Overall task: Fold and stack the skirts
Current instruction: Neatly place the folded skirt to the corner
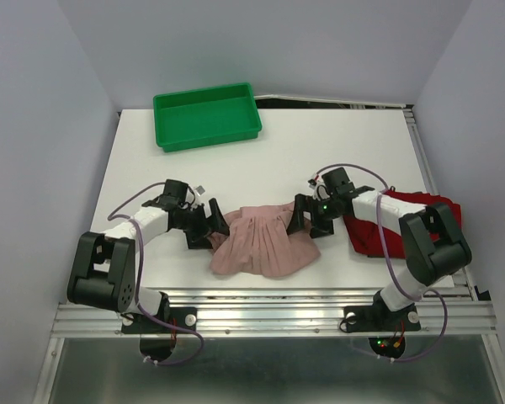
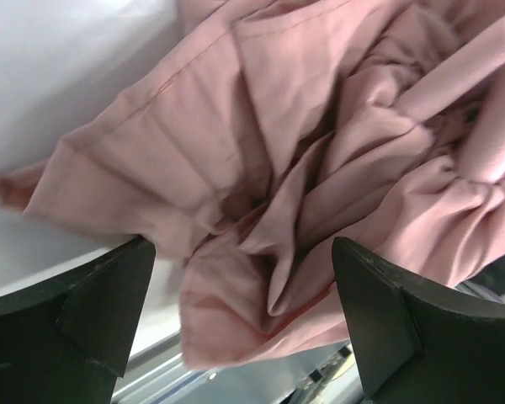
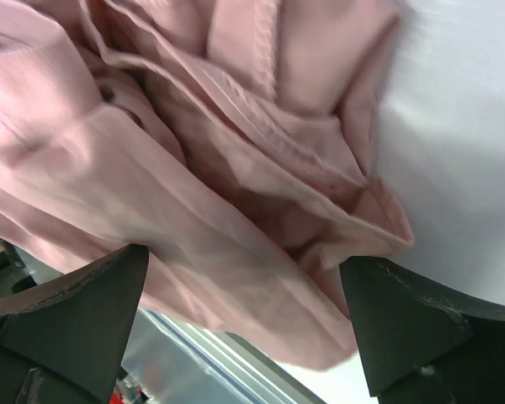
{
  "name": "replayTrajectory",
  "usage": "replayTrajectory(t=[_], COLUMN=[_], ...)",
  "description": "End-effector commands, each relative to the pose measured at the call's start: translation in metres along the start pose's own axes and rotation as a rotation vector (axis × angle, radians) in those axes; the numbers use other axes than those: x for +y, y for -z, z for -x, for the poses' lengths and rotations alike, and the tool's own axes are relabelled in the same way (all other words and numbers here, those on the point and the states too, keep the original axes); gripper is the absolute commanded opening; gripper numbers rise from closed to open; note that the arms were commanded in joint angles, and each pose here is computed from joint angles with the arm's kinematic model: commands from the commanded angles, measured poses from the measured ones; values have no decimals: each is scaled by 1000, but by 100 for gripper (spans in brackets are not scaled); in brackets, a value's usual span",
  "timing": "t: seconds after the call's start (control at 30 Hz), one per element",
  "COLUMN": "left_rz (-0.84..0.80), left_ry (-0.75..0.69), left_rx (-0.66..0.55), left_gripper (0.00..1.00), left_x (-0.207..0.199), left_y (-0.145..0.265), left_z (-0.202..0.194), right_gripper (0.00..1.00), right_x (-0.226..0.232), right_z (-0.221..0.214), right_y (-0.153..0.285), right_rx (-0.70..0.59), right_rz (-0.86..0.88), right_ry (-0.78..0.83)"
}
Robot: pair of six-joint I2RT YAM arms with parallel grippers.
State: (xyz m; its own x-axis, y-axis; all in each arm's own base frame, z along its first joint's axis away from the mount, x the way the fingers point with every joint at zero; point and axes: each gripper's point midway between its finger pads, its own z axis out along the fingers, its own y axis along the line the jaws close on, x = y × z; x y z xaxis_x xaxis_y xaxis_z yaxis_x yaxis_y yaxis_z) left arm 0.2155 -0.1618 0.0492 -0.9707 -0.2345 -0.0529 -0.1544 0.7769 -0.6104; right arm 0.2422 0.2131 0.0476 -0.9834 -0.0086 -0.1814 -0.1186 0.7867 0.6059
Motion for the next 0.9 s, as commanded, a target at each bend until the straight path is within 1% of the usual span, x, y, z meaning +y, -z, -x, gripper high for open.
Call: replayTrajectory(t=[0.0,0.13,0.33,0.53,0.63,0.77,0.8,0.83,0.87], left_rz=[-256,-366,-343,-365,-320,-221,-181,-150,-114], left_ry=[-51,-84,-85,-144,-147,-131,-127,-125,-131], left_rx=[-94,-140,-163,-173,-174,-177,-202,-194,-215], left_gripper=[98,98,98,98,98,99,98,98,98], left_x=[-46,-64,-59,-76,-72,-55,-49,-45,-40], left_y=[4,6,-5,-15,-26,-40,-42,-45,-47], left_z=[23,27,32,25,21,23,29,27,31], right_gripper=[100,100,100,100,100,100,99,98,97], right_x=[11,15,12,12,8,0,-2,-4,-5], right_z=[18,19,19,24,24,27,27,28,27], right_y=[-12,-17,-26,-32,-35,-39,-39,-40,-41], right_rx=[-54,-64,-60,-69,-65,-74,-73,-73,-68], right_rz=[87,136,149,161,147,108,99,89,86], right_ry=[19,11,3,1,-3,-4,-7,-10,-12])
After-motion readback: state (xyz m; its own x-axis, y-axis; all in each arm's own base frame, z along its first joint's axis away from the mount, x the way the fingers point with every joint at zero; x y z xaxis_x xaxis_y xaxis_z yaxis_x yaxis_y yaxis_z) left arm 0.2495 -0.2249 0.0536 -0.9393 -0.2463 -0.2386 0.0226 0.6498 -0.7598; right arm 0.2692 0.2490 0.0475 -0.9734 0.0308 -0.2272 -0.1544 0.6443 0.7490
